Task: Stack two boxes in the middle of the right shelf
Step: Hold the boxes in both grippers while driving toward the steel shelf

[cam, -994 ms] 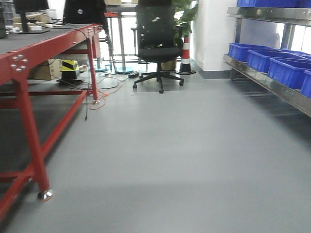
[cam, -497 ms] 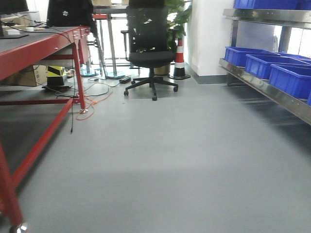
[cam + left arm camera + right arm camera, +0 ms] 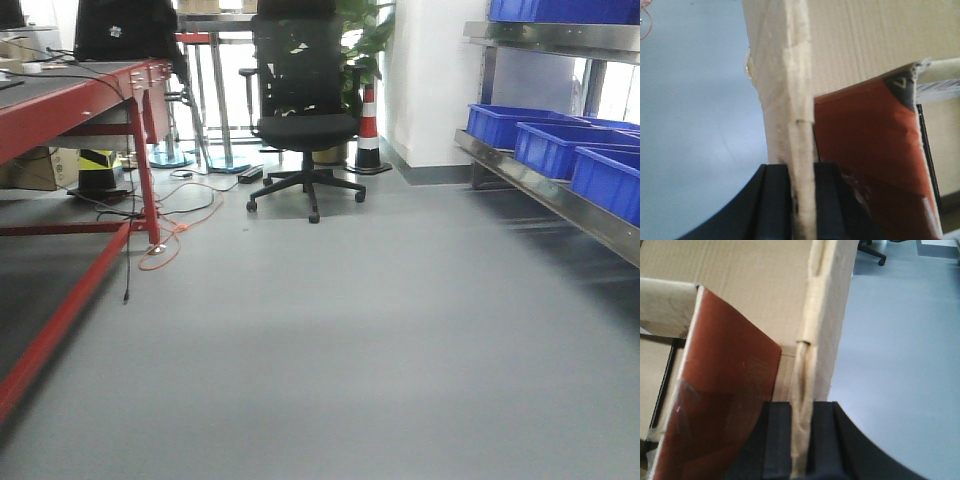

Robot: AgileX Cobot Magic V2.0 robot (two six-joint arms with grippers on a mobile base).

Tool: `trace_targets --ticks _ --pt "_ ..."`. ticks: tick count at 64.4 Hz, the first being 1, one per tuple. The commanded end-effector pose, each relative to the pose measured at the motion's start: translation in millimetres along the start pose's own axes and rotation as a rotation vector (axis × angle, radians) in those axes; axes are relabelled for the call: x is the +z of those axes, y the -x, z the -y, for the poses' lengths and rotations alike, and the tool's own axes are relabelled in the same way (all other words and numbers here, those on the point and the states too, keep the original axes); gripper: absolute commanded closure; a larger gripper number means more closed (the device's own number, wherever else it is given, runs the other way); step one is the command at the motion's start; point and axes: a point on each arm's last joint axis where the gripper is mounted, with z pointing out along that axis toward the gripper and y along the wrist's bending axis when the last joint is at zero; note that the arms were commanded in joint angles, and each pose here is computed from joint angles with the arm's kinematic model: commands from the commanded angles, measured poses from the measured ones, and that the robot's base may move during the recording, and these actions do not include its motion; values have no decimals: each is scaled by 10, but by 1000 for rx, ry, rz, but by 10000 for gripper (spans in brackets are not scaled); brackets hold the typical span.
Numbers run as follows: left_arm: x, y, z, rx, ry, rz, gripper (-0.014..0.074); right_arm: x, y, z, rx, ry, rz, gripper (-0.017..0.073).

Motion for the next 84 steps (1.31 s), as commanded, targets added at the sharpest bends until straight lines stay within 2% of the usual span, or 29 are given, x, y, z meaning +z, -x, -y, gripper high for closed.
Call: trace_targets --ticks 1,84 --pt "-113 68 -6 -1 -14 76 705 -90 74 -22 -7 9 74 713" --pt "-113 71 -21 5 2 80 705 -90 74 -22 -7 9 74 713"
